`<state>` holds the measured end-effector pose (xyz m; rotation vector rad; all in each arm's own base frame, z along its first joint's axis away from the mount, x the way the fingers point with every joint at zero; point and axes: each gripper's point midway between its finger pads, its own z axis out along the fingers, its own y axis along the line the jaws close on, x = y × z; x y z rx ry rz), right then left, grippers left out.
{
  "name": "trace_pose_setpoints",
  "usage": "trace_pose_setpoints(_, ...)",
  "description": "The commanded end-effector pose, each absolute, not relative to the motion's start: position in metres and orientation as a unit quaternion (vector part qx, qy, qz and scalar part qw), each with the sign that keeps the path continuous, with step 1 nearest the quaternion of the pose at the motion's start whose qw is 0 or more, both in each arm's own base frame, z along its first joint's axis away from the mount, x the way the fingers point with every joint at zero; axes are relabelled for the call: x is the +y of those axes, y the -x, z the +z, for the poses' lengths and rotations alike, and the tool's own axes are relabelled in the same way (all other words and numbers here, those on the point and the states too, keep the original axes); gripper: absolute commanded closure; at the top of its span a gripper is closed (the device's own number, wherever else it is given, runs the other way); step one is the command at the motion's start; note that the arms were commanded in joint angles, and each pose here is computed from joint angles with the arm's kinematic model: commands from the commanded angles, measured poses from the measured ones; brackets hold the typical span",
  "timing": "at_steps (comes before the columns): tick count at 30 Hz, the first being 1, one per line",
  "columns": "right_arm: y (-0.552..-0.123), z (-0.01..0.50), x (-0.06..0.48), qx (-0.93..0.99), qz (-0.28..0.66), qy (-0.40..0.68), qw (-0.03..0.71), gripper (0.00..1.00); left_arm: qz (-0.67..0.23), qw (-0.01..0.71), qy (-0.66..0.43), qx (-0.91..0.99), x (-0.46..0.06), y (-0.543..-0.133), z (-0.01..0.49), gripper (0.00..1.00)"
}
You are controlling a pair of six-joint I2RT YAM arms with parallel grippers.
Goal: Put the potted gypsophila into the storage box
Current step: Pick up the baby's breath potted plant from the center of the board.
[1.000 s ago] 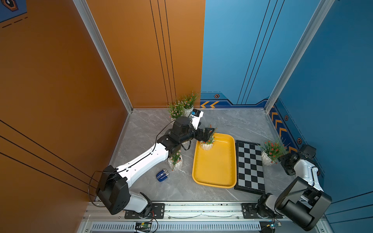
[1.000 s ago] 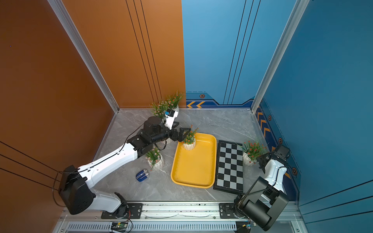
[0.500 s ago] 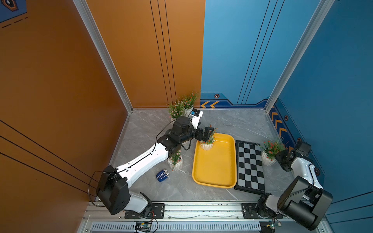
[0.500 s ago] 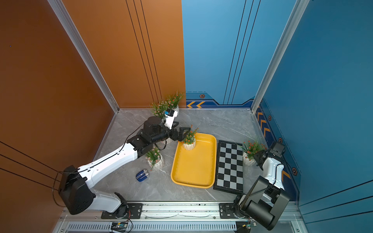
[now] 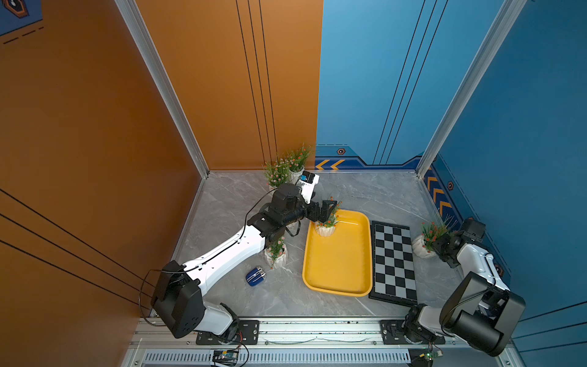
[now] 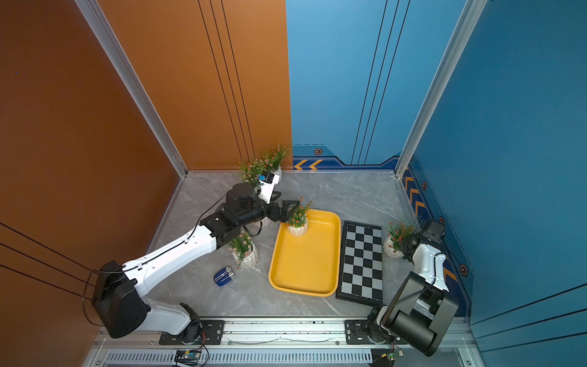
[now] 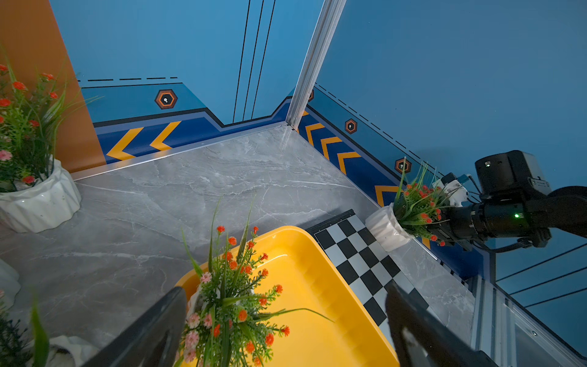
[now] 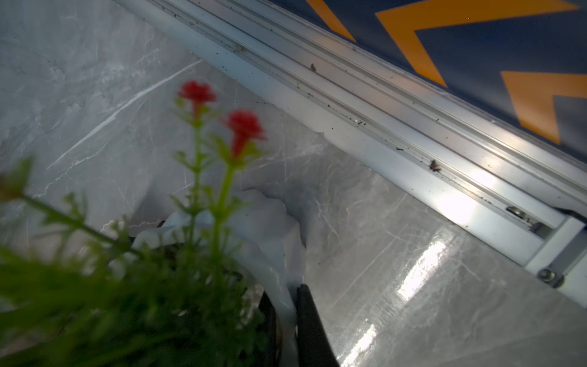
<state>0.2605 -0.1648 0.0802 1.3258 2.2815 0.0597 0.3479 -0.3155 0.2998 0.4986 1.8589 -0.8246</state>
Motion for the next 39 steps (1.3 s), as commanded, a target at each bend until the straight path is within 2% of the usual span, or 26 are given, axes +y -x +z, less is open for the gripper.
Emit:
trace_pose_setpoints(1, -0.249, 0.078, -0.166, 0.842, -0.001, -0.49, 0.226, 0.97, -0.345, 0.521, -0.204, 0.754, -0.314, -0.345, 0.321, 0.02)
trace_pose_setpoints(6, -0.245, 0.105, -0.166, 0.834, -0.011, -0.488, 0.256, 1.0, -0.334, 0.532, -0.194, 0.753, -0.302, -0.337, 0.325, 0.02)
trace_pose_setpoints(14, -0.233, 0.179, -0.147, 0.829, -0.019, -0.454, 0.325, 1.0, -0.288, 0.547, -0.175, 0.766, -0.27, -0.312, 0.324, 0.02)
trace_pose_setpoints(21, -0.233, 0.226, -0.087, 0.861, 0.005, -0.356, 0.363, 1.0, -0.261, 0.56, -0.163, 0.77, -0.24, -0.279, 0.318, 0.02)
trace_pose_setpoints(30, -0.254, 0.244, 0.001, 0.896, 0.035, -0.222, 0.384, 1.0, -0.227, 0.561, -0.168, 0.778, -0.226, -0.248, 0.311, 0.02)
trace_pose_setpoints(39, -0.29, 0.231, 0.067, 0.92, 0.021, -0.133, 0.368, 1.0, -0.182, 0.562, -0.18, 0.787, -0.219, -0.23, 0.3, 0.02)
